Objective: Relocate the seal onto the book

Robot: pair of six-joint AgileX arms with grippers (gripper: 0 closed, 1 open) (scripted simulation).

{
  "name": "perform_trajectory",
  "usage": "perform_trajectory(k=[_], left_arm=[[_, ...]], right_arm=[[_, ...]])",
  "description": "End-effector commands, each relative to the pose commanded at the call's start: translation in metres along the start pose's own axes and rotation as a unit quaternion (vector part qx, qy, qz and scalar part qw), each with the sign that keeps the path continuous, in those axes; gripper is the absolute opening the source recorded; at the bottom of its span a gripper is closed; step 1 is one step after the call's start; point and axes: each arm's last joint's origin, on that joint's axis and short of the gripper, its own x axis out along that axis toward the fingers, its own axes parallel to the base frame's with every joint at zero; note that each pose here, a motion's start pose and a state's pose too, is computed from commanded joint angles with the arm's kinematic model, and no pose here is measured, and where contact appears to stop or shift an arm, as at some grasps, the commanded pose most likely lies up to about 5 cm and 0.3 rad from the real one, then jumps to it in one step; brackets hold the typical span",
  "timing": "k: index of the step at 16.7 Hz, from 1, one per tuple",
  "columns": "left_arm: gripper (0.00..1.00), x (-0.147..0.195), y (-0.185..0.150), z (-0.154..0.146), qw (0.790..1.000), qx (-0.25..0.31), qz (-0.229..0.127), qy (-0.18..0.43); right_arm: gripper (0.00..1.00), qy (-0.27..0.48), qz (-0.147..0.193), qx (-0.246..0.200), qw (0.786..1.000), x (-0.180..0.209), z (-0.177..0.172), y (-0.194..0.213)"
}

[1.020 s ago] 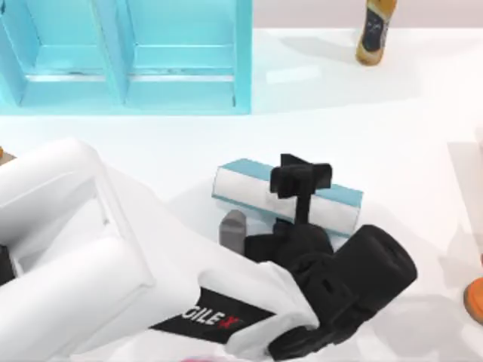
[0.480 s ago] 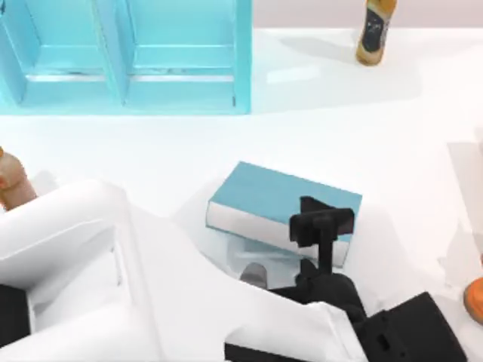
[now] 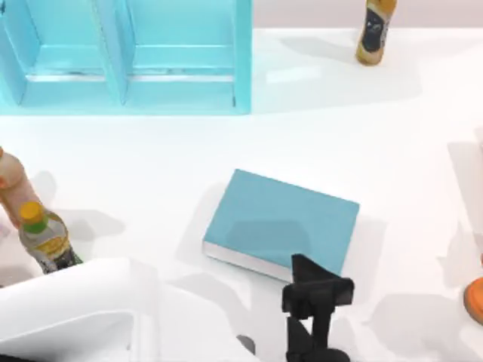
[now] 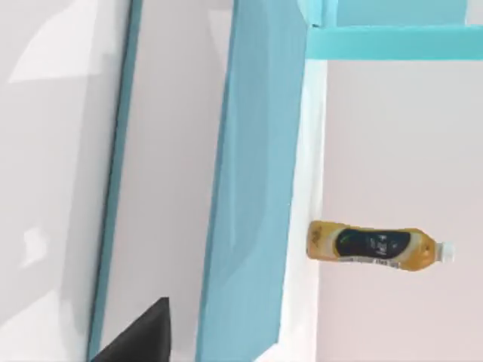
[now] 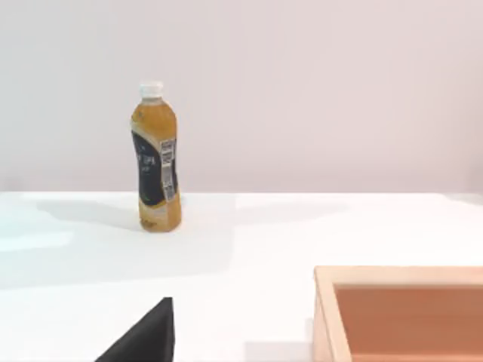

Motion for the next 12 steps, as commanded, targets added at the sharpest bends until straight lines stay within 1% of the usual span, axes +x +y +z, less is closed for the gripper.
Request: perform_trajectory(k=[5,12], left_arm=[[1.0,-0.02,-0.001,0.011,1.0,0.005,-0.015,0.003],[1.0,-0.018,-0.004,0.012,1.0,0.003,-0.013,-0.001]], right_arm=[[1.0,0.0,0.0,0.0,1.0,0.0,0.0,0.0],[1.0,0.0,0.0,0.0,1.0,0.0,0.0,0.0]])
